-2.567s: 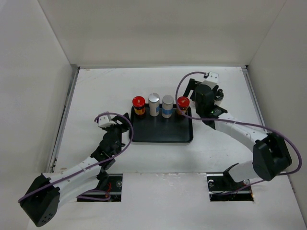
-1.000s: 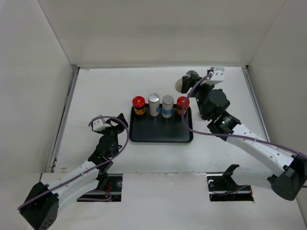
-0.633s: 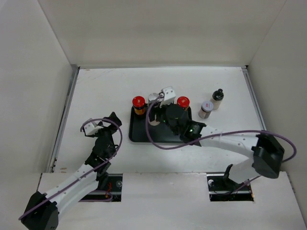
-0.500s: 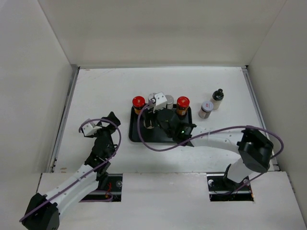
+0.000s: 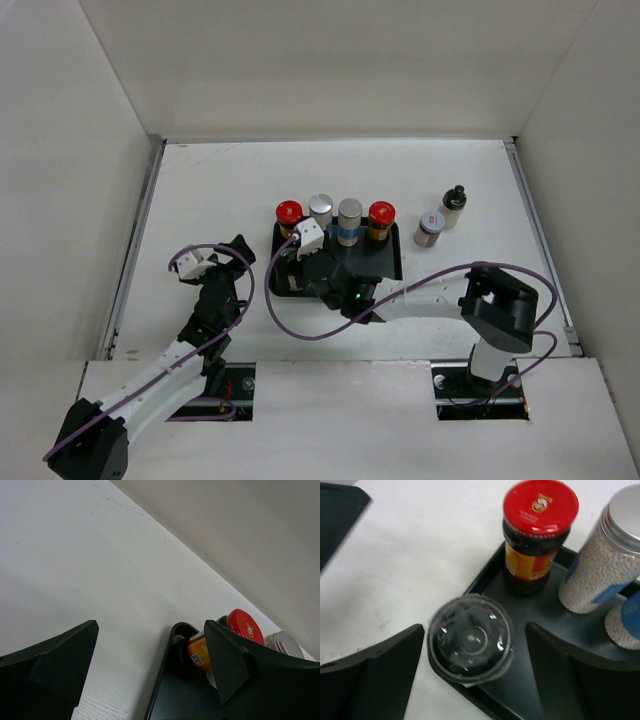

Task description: Organize the condiment bottles

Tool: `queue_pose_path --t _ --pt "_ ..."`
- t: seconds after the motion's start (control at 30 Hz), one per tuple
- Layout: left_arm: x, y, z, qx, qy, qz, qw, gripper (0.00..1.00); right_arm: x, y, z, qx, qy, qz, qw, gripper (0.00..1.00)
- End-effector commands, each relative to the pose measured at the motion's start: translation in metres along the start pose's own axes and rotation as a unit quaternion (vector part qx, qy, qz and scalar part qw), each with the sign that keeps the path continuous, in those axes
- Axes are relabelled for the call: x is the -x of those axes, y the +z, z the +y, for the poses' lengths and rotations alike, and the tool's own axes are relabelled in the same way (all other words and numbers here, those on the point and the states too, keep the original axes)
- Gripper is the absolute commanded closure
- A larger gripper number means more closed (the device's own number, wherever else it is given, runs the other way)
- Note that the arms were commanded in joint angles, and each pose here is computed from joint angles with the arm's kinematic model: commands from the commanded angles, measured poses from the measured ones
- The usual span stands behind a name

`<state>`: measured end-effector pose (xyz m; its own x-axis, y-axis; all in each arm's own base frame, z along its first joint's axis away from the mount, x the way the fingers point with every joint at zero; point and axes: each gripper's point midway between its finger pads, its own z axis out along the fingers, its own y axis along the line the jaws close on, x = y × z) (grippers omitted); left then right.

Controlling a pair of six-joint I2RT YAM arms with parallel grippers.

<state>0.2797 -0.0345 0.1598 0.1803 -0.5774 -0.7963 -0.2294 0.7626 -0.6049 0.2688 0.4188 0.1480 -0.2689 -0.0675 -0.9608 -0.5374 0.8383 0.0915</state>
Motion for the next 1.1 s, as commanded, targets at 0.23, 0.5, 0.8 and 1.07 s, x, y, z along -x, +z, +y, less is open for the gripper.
queue_pose_path --t 0.23,0.5,0.8,1.07 --pt "0.001 0.000 -0.006 -0.015 -0.017 0.001 1.000 0.12 0.110 -0.045 -0.072 -0.069 0.082 -0.138 0.985 0.01" --pt "0.000 -0.002 -0.009 -0.023 -0.019 0.005 1.000 0.12 0.106 -0.110 -0.327 -0.419 0.125 -0.157 0.886 0.60" --pt "-0.001 -0.003 -0.015 -0.032 -0.020 0.011 0.999 0.12 0.077 -0.097 -0.416 -0.459 0.119 -0.025 0.880 0.02" --pt "-0.005 -0.002 -0.014 -0.033 -0.018 0.015 0.999 0.12 0.038 -0.081 -0.450 -0.450 0.169 0.014 0.877 0.01"
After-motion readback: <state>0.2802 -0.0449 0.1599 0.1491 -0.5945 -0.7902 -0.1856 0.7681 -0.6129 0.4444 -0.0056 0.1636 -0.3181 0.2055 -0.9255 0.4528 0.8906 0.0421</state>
